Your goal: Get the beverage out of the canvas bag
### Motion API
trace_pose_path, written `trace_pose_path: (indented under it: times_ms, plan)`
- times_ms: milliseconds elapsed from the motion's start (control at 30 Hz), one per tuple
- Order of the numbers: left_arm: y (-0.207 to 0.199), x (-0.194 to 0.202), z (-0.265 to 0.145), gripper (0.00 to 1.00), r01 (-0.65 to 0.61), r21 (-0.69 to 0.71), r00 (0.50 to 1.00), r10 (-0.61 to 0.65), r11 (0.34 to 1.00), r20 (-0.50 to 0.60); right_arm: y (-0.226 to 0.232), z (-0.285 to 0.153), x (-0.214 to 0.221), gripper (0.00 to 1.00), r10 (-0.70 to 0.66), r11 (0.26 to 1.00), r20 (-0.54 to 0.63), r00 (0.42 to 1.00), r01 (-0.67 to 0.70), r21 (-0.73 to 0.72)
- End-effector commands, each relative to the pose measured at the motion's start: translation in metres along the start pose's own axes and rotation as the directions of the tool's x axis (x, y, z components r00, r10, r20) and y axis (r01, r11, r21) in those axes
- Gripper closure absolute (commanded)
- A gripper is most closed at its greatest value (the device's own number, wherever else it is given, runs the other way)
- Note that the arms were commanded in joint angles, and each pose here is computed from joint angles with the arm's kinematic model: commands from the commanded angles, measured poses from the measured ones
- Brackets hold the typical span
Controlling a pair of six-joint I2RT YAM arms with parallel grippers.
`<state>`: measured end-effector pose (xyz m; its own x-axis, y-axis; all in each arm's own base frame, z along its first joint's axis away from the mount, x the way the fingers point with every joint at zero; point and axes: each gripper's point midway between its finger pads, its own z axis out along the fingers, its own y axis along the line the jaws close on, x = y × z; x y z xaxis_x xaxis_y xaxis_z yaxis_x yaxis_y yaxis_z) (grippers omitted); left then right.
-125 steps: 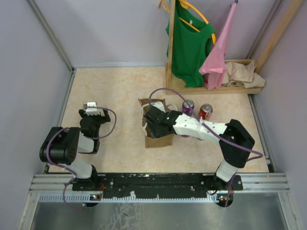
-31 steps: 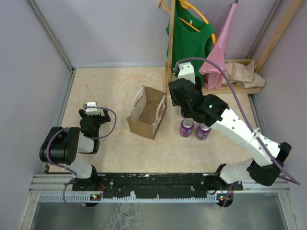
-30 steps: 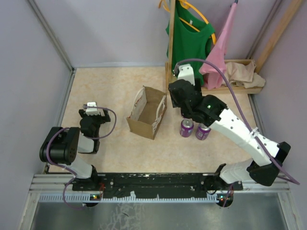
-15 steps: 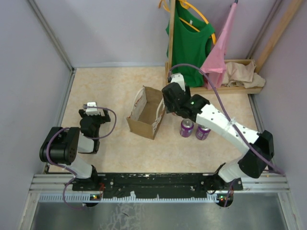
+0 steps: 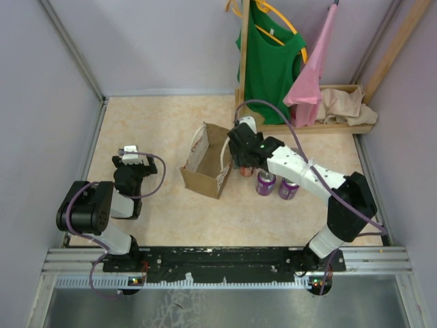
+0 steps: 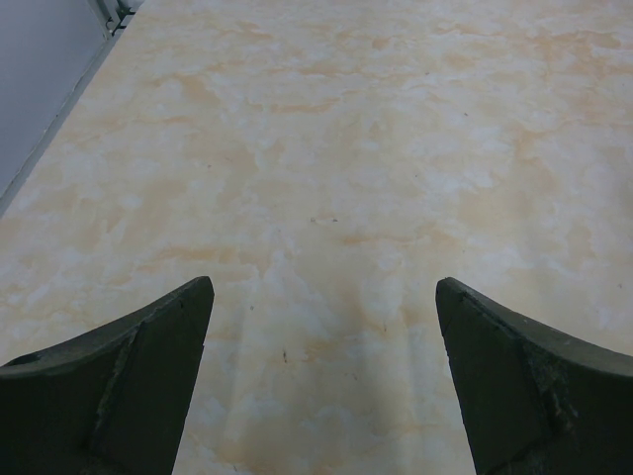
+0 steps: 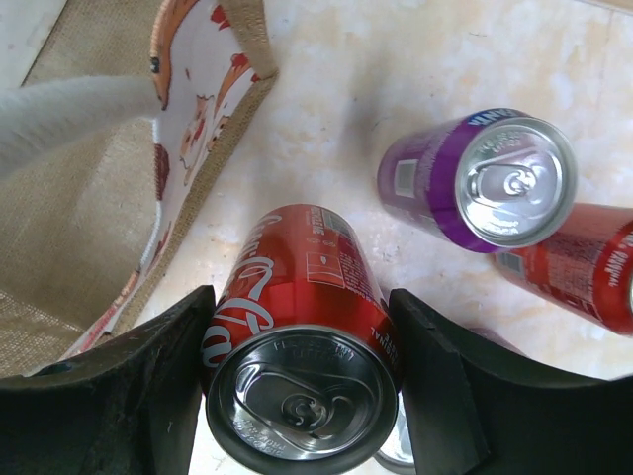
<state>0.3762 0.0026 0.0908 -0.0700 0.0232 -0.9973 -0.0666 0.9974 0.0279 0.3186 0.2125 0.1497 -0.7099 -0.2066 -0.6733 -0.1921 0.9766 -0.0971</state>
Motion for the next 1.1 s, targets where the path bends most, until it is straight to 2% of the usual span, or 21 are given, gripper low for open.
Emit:
trace_pose_path:
  times_ms: [0,400,467,500,533,600,733,833,967,1067]
  plan:
    - [-0.003,-0.004,0.004,0.0,-0.003,0.01,1.0,0.003,1.0,0.017,0.014,0.008,-0.025,1.0,0.054,0.997,0.081,0.995,-0.05,-0.052]
    - [-0.003,-0.004,0.004,0.0,-0.004,0.008,1.0,0.004,1.0,0.017,0.025,0.033,0.015,1.0,0.056,0.996,-0.046,0.997,-0.059,-0.065]
    - [-0.003,-0.004,0.004,0.0,-0.003,0.009,1.0,0.003,1.0,0.017,0.027,0.034,0.019,0.9,0.058,0.995,-0.058,0.997,-0.063,-0.076]
    - [-0.003,-0.005,0.004,0.0,-0.003,0.009,1.0,0.003,1.0,0.018,0.028,0.034,0.021,0.79,0.058,0.995,-0.063,0.996,-0.063,-0.083]
    - [-0.003,-0.004,0.004,0.0,-0.004,0.01,1.0,0.003,1.0,0.017,0.029,0.035,0.022,0.59,0.058,0.994,-0.067,0.996,-0.063,-0.087]
    - [-0.003,-0.004,0.004,0.0,-0.004,0.009,1.0,0.004,1.0,0.017,0.029,0.04,0.027,0.37,0.051,0.995,-0.084,0.995,-0.058,-0.081]
    - [-0.003,-0.004,0.004,0.0,-0.003,0.009,1.0,0.003,1.0,0.017,0.027,0.045,0.033,0.13,0.043,0.997,-0.104,0.994,-0.049,-0.06]
    - [-0.003,-0.004,0.004,0.0,-0.003,0.008,1.0,0.003,1.0,0.017,0.026,0.042,0.028,0.05,0.044,0.997,-0.095,0.995,-0.049,-0.053]
    - [-0.003,-0.004,0.004,0.0,-0.004,0.01,1.0,0.004,1.0,0.017,0.023,0.034,0.016,0.05,0.043,0.998,-0.067,0.997,-0.046,-0.047]
    - [-0.003,-0.004,0.004,0.0,-0.003,0.009,1.0,0.003,1.0,0.017,0.018,0.01,-0.011,0.06,0.06,0.996,0.009,0.998,-0.06,-0.068]
